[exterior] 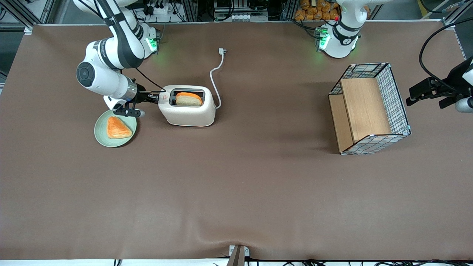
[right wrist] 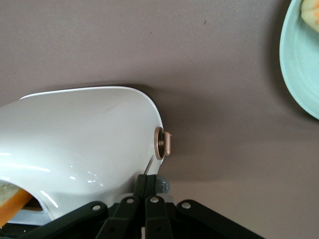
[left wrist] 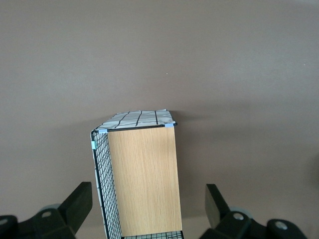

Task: Press toaster button with right arm
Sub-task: 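Lower the right gripper onto the toaster lever and press it down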

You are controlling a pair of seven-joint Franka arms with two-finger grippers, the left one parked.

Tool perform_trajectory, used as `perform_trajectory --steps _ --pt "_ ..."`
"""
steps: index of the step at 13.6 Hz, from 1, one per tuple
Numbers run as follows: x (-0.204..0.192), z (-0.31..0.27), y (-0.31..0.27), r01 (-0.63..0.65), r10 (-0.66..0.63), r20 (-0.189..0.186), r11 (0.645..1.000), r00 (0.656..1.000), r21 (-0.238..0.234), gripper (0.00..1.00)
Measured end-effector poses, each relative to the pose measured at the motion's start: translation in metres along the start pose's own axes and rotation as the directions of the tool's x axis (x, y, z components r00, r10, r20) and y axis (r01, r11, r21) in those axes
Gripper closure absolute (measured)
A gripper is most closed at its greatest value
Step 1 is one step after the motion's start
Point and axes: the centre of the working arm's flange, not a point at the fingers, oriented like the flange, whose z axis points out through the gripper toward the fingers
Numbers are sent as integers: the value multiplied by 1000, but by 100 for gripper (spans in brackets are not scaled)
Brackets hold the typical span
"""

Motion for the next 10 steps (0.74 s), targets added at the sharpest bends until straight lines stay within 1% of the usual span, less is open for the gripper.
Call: perform_trajectory --steps 3,7,10 --pt "0 1 1 2 -2 -4 1000 1000 -1 99" --pt "-2 8 3 16 -16 -22 1000 1000 -4 99" --pt "-2 9 4 23 -23 -23 1000 999 -4 99"
